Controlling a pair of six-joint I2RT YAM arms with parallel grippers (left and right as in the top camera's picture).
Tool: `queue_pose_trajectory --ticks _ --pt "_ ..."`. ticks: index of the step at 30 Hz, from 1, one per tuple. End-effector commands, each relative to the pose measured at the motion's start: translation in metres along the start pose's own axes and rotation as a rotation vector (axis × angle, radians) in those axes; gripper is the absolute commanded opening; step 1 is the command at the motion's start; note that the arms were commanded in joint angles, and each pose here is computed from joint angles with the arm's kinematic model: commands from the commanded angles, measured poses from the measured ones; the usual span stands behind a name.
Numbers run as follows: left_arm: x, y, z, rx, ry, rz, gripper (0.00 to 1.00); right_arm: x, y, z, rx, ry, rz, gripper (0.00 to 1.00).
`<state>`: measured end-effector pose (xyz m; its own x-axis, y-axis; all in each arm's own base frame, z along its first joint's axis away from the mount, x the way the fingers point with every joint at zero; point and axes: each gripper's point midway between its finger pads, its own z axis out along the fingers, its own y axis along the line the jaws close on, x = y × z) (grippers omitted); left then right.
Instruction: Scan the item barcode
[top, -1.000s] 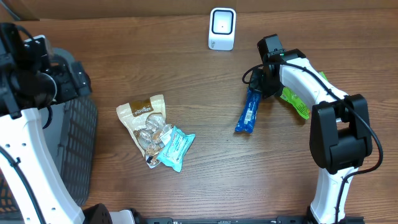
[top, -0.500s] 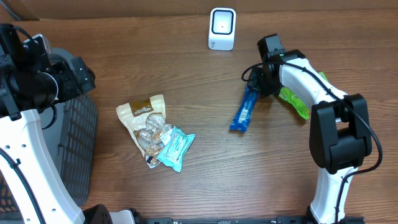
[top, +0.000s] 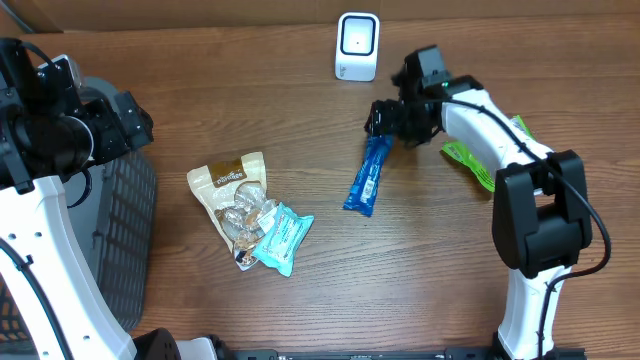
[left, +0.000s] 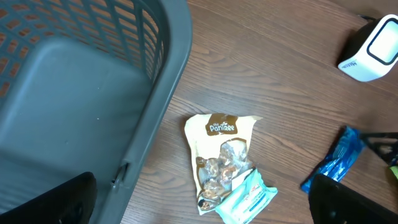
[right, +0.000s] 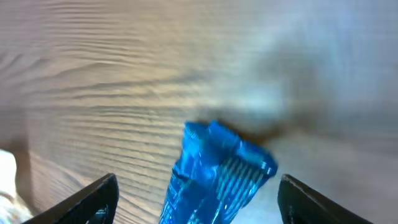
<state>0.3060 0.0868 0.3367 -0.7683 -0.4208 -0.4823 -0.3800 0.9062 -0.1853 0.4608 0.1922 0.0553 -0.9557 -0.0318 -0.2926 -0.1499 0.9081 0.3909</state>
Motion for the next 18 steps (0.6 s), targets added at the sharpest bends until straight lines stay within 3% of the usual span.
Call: queue_pose_trajectory --ticks 1,8,10,18 --pt "-0.003 -0.004 -0.009 0.018 -0.032 -0.014 1.00 -0.012 0.016 -0.006 -0.031 -0.033 -0.415 0.83" --pt "-0.003 -0.004 -0.009 0.018 -0.032 -0.014 1.00 0.002 0.037 0.006 0.035 0.000 -0.745 0.86" --pt "-0.003 -0.004 -0.009 0.019 -0.032 -0.014 1.00 0.004 0.044 0.010 0.048 0.000 -0.804 0.82" --pt "-0.003 -0.004 -0.009 0.019 -0.032 -0.014 0.99 0.007 0.025 0.018 0.146 0.041 -0.900 0.73"
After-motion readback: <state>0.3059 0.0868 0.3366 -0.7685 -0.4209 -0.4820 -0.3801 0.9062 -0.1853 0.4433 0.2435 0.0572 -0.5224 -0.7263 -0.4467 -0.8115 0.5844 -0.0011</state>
